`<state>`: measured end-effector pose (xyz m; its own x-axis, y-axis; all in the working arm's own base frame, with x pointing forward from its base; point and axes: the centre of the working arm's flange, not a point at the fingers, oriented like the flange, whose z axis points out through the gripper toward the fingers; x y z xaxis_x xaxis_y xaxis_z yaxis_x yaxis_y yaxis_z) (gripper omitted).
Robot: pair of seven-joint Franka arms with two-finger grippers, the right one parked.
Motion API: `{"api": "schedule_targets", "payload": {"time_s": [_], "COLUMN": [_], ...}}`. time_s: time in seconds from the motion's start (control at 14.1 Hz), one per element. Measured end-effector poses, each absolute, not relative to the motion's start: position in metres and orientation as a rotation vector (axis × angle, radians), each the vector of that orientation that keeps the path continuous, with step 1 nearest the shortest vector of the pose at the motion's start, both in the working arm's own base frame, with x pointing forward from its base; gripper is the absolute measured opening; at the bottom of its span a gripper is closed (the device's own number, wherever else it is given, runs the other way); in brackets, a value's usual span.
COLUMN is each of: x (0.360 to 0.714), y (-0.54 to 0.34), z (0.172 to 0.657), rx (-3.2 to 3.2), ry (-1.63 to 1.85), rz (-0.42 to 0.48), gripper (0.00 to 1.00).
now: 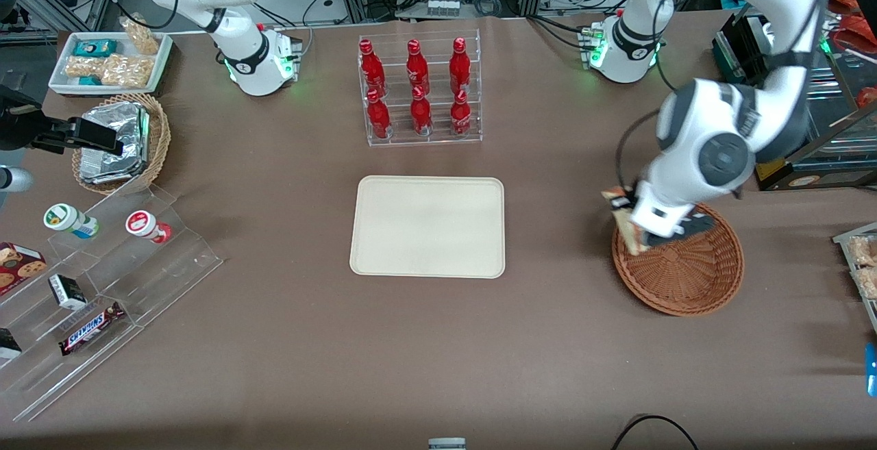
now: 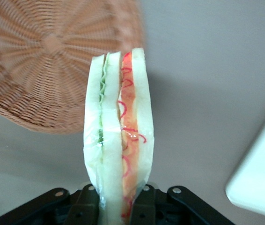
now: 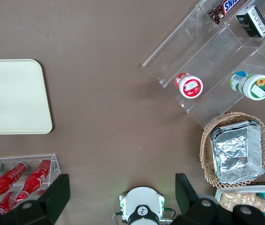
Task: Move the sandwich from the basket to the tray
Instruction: 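Carry the sandwich with the left gripper over the white tray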
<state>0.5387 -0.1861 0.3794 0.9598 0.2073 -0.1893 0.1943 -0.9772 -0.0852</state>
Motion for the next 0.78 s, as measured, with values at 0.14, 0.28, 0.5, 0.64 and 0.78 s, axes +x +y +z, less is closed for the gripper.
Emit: {"api": "schedule_targets", "payload": {"time_s": [0.14,0.28,0.5,0.64,0.78], "x": [0.527,0.515,0.501,0.487,0.481], "y": [-0.251,-0.312,-0.395,-0.444,-0.472], "z": [0.384,0.370,0.335,0.306,0.288], "rx": [-3.060,-3.084,-3.123,-3.104,-3.096], "ry": [-0.194,-0.127,-0.064,-0.091,-0.111], "rz": [0.282,0.327,0.448,0.474,0.479], "gripper": [0.19,0.19,0.19,0.19,0.19]}}
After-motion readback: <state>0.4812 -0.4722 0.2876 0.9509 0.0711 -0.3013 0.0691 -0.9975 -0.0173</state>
